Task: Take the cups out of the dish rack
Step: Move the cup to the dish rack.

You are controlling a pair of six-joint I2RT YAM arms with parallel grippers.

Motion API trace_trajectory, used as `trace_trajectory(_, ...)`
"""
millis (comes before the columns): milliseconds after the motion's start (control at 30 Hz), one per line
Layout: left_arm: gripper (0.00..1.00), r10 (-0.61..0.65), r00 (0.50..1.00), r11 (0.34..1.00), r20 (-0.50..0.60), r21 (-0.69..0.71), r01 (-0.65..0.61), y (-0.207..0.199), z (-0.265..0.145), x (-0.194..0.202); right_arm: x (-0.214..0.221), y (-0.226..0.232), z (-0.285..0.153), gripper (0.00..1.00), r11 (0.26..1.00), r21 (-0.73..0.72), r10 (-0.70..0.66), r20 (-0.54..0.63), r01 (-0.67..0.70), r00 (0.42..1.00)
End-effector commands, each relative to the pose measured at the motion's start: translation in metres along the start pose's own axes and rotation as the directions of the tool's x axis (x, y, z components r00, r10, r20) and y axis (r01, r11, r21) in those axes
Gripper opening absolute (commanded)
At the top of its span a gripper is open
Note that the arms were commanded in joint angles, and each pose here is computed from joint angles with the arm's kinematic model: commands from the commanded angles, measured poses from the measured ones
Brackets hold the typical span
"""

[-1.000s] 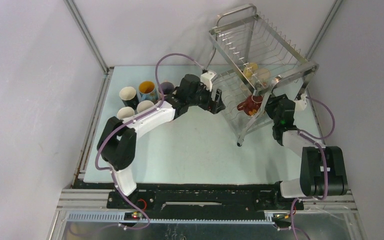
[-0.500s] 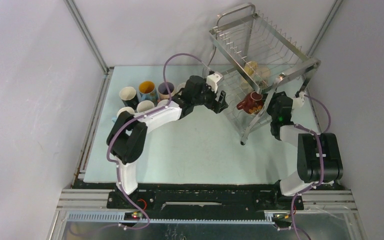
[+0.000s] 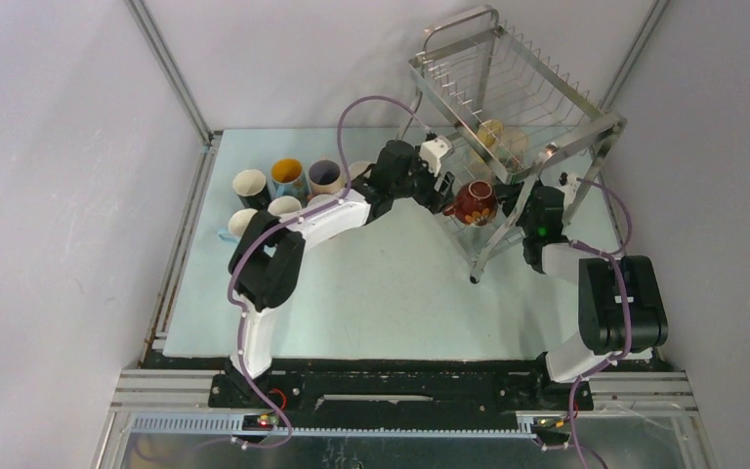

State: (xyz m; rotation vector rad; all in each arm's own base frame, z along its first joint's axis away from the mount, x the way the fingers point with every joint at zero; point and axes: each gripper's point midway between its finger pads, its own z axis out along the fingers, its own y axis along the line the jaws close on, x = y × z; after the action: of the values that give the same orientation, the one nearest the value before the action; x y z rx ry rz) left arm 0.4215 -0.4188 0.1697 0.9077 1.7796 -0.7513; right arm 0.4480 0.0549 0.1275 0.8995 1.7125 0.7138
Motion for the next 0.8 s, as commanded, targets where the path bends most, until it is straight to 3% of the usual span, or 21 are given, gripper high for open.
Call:
trace_trajectory(0,0.77,0.074,0.997,0.997,-0.008,0.011,-0.074,-0.004,0.012,-0.012,0.009,0.011,-0.003,0.49,1.0,-0.022,-0.023,-0.063,0.021,0.998)
trace_trajectory(367,0.67,0.056,0.992,0.998,-0.116,0.005,-0.055,0.003,0.039,0.015,0.005,0.028,-0.03,0.49,0.999,-0.03,-0.04,-0.089,0.037,0.995)
trace_trajectory(767,0.62,0.08,0.98,0.996,-0.181,0.055,-0.071,-0.004,0.039,0.028,-0.005,0.048,-0.057,0.5,0.997,-0.06,-0.049,-0.077,0.045,0.996)
